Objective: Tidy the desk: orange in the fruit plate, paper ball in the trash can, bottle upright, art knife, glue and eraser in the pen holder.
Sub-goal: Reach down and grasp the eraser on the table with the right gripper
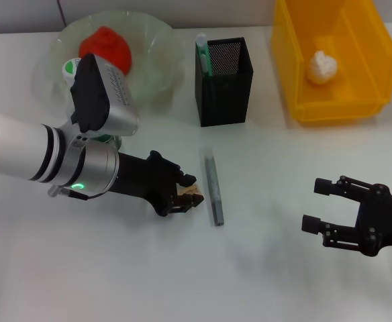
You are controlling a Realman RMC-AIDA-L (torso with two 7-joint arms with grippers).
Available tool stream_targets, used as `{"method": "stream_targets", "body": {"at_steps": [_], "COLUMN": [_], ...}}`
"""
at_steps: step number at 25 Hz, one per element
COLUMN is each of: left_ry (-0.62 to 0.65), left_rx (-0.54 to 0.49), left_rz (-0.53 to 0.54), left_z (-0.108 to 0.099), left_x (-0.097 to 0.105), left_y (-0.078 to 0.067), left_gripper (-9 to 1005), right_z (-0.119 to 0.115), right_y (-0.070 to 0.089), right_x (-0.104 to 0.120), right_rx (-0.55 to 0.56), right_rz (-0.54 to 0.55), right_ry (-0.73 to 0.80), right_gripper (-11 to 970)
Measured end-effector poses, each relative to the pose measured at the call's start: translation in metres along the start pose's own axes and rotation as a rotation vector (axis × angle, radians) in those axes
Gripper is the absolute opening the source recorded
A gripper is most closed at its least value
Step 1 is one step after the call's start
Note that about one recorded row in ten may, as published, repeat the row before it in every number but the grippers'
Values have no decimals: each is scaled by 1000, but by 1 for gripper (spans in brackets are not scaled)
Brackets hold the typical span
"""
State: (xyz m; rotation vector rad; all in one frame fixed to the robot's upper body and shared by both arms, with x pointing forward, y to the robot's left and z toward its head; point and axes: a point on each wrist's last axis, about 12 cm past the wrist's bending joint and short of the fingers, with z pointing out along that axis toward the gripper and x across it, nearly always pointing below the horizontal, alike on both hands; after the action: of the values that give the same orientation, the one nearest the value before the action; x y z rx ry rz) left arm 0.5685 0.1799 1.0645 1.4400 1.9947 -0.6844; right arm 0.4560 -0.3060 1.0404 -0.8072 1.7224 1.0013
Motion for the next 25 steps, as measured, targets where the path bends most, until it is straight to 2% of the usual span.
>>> {"method": "stream_targets", "body": {"at_steps": [12,22,25], "left_ry": [6,-34,-41], "left_rx": [-1,-22,-26], "left_rz": [-5,-4,-3], "left_z": [0,-6,-7], "left_x": [6,7,8], "left_y": [-3,-4,-5], "left_gripper": [376,346,298], "right_z": [1,3,3], "right_y": [-1,-2,-2], "right_x": [-1,-4,-4], "right_rx": [-2,-8,-8], "right_rz": [1,-6,-6], "right_ry": [-2,-4,-4], "right_gripper": [807,806,806]}}
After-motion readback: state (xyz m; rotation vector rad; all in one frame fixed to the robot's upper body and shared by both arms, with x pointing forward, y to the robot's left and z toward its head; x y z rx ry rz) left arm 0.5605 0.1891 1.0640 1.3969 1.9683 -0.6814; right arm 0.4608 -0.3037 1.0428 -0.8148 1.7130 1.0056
